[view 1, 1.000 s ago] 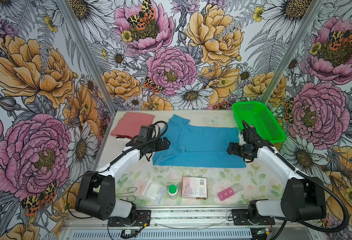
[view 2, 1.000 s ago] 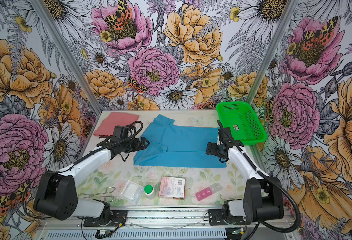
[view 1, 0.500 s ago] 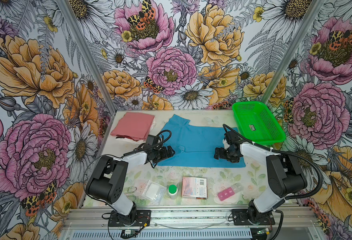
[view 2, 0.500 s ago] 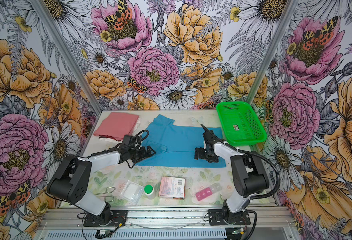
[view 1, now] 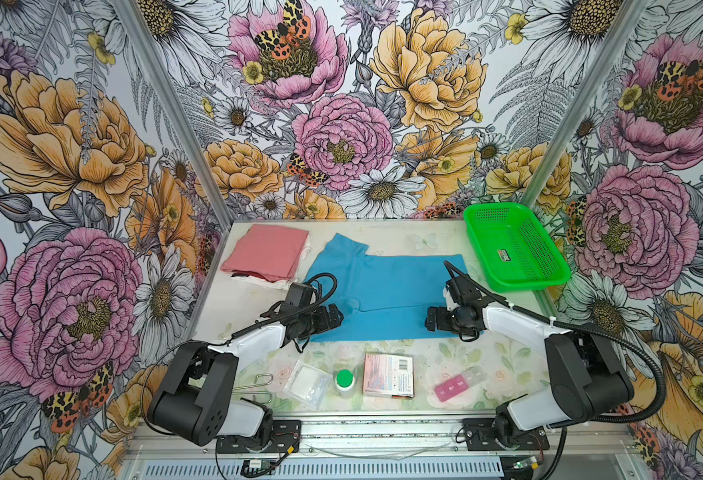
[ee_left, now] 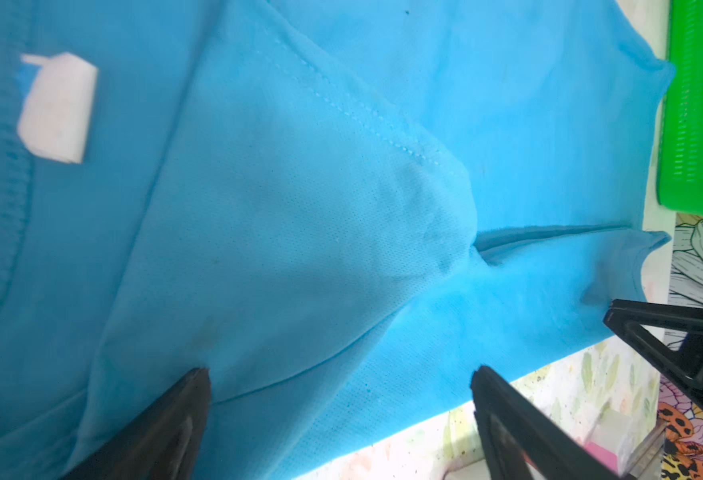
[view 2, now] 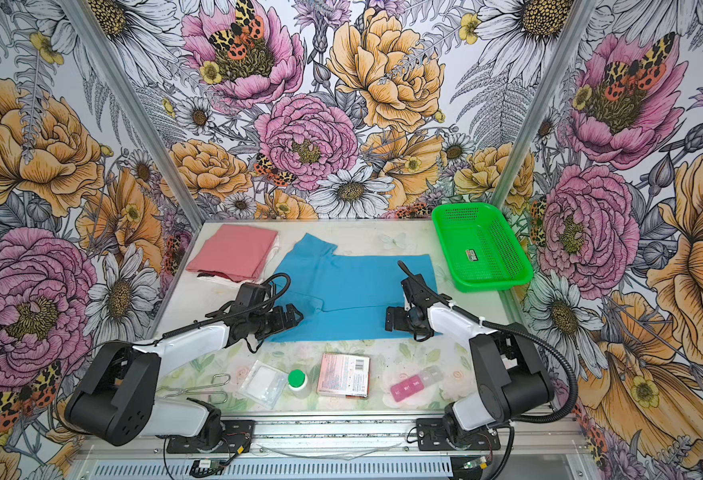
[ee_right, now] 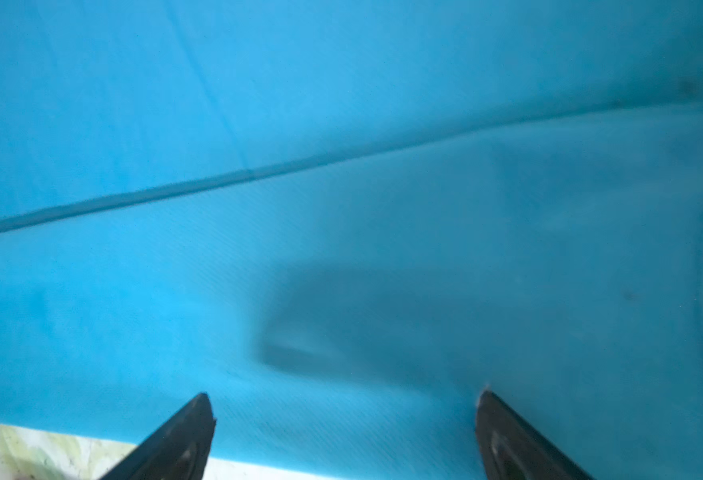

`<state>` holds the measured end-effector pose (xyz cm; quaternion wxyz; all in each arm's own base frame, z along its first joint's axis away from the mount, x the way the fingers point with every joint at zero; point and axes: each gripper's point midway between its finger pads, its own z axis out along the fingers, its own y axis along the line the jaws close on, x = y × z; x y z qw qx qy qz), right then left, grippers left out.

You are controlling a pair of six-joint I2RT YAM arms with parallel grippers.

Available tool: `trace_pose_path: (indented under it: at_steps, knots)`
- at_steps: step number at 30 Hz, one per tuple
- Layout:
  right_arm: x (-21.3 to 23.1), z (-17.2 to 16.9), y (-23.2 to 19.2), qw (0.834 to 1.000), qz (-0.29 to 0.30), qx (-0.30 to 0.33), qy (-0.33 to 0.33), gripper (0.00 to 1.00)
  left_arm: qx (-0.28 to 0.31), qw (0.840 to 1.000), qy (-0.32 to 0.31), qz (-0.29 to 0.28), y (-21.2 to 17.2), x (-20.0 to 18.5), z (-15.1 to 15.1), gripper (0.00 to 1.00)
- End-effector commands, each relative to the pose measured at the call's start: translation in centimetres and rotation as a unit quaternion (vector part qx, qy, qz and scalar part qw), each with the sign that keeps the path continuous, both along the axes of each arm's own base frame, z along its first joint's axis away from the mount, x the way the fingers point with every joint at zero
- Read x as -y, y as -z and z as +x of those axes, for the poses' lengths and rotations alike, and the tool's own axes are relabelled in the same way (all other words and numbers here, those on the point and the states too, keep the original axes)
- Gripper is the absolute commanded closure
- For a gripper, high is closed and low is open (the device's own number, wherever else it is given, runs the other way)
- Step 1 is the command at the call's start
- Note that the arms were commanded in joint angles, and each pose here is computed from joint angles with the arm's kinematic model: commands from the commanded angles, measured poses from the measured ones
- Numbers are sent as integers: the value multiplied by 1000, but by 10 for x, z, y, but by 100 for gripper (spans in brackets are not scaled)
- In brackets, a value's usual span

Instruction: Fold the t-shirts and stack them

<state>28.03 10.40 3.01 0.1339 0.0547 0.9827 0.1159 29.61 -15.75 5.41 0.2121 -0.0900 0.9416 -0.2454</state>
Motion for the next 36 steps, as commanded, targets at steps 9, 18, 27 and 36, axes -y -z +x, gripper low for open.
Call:
trace_pose_path:
  at_steps: [9, 18, 27, 36]
  knots:
    - [32, 102, -80, 995, -1, 94, 32, 4, 96, 995, 19, 10, -95, -3, 124, 1]
    - [67, 200, -39, 997, -35, 56, 44, 28, 94, 995, 18, 18, -64, 1, 221, 1]
    - [89, 228, -2, 993, -98, 19, 63, 48, 95, 995, 22, 16, -42, 4, 257, 1]
    - [97, 254, -16, 989, -116, 50, 80, 49, 84, 996, 26, 12, -32, 4, 233, 1]
